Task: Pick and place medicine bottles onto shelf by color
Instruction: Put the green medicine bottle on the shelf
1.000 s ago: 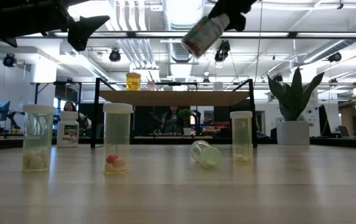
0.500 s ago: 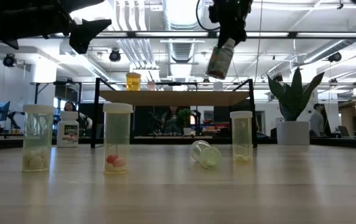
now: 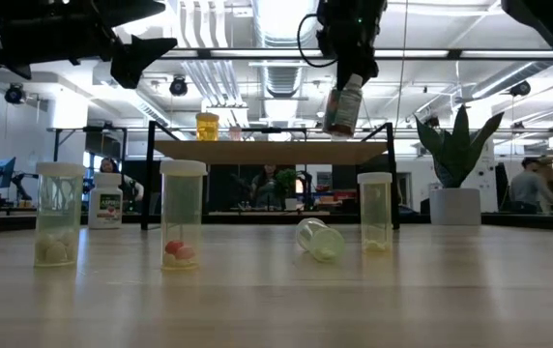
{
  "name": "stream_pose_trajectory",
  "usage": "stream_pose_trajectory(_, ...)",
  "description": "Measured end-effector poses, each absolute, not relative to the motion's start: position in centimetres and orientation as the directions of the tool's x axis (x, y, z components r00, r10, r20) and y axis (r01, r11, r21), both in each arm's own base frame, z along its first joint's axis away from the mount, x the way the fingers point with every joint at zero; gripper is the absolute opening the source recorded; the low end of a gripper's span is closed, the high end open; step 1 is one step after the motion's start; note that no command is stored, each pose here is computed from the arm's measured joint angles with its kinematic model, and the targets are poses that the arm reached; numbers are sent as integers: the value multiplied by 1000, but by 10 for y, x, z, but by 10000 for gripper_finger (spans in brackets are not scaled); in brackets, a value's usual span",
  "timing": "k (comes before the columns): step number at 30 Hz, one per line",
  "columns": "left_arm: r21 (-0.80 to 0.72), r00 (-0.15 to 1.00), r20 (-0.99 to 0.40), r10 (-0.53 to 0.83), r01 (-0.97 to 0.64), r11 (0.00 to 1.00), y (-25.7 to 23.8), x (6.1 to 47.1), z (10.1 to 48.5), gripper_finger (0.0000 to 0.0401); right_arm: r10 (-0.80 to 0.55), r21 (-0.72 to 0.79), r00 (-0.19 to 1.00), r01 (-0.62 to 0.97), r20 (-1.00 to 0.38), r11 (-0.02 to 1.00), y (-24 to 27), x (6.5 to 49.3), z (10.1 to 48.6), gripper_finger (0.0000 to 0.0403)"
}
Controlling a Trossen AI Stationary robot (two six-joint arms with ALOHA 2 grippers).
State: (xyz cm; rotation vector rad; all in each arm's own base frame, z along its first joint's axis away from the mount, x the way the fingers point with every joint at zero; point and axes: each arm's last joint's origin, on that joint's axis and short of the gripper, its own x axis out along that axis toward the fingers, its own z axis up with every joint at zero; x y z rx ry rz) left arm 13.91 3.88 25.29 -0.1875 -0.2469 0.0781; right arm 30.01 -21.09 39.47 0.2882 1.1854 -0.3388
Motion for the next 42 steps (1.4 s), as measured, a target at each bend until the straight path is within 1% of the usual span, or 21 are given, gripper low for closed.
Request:
stream_pose_trajectory(3,-193,966,237,99,-53,980,39,139,253,286,-107,52,347,421,-932,906,-207,299,398,290)
stream_pose_trajectory(9,-193,966,238,99,-53,980,39,139,253,286,-119,40,362,402,-924,915,-203,301,401,290)
stream_pose_trajectory(17,-195,967,236,98,-52,980,39,139,253,286,-211,3,494,397,-844,918,-212,317,407,290)
stream_pose_trajectory(24,-196,968,231,94,-48,979,39,139,251,286,-237,-23,533,377,-812,926,-219,328,403,290)
stream_pose_trajectory(34,-198,969,229,94,-48,979,39,139,250,286,-194,-20,458,358,-868,934,-235,341,373,290)
stream_pose_trajectory(42,-201,969,229,94,-48,978,39,139,250,286,-182,-18,430,357,-884,934,-238,343,366,293)
